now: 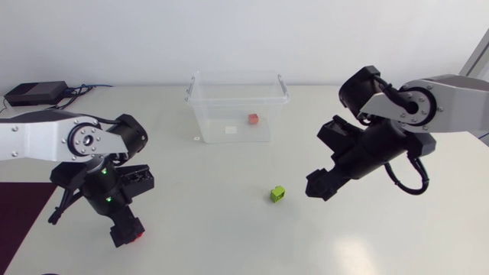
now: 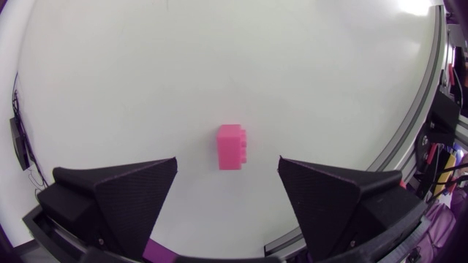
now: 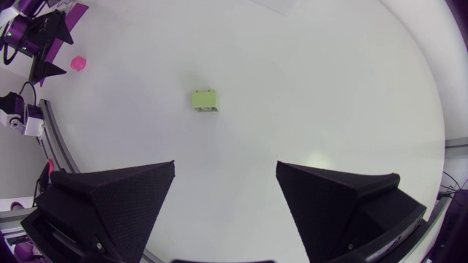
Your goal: Place the duplo bricks in the container
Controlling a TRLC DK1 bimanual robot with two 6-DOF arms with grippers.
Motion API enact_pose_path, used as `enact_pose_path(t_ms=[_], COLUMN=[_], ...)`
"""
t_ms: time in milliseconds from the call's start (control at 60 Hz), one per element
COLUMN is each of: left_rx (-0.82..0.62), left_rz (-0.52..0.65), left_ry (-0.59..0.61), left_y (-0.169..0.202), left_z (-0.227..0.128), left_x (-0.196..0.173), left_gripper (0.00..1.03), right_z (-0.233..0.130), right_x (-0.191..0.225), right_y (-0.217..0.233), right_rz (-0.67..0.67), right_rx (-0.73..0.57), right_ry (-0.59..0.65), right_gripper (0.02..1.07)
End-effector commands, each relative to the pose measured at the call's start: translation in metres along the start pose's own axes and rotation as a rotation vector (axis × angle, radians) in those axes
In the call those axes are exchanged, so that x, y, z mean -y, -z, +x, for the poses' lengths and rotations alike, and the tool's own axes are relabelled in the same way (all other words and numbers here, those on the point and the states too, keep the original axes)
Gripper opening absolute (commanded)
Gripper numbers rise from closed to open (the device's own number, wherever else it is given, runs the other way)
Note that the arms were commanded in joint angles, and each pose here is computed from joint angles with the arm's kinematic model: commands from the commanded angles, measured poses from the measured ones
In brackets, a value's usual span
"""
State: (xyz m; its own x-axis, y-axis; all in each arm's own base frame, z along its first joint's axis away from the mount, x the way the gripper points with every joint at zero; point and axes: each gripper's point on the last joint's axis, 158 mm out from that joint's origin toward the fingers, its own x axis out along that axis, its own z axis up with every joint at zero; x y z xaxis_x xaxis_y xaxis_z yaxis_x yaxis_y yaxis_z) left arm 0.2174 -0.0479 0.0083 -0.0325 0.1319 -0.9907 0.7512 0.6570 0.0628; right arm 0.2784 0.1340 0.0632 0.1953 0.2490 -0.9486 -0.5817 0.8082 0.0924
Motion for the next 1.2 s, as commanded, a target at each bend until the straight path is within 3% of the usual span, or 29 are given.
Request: enact_pose_path(t_ms=[0,667,867,1183], left_rx=[-0.041,0.018,0.061,0.102], left_rz=[0.016,0.020,0.012,0.003], left_ry=[0.028,0.038,0.075,0.106], left_y=[0.009,0.015,0.013,0.011], left_z=[0.015,0.046,0.048,0.048], left_x=[0.006,0.014,0.017,0.018], left_gripper=[0.96,0.89,0.60,0.50], right_z=[0.014,0.094,0.104,0.113], right_x=[-0.004,-0.009,-0.008,-0.019], right_y=[0.009,-0.011,-0.024,-0.033], right_rz=[-0.036,-0.112,-0.109,-0.105], right_rx=[-0.028,-0.032,-0.025,-0.022], right_ry=[-0.008,0.026,0.037,0.029], right_gripper=[1.02,1.02,1.02,1.02])
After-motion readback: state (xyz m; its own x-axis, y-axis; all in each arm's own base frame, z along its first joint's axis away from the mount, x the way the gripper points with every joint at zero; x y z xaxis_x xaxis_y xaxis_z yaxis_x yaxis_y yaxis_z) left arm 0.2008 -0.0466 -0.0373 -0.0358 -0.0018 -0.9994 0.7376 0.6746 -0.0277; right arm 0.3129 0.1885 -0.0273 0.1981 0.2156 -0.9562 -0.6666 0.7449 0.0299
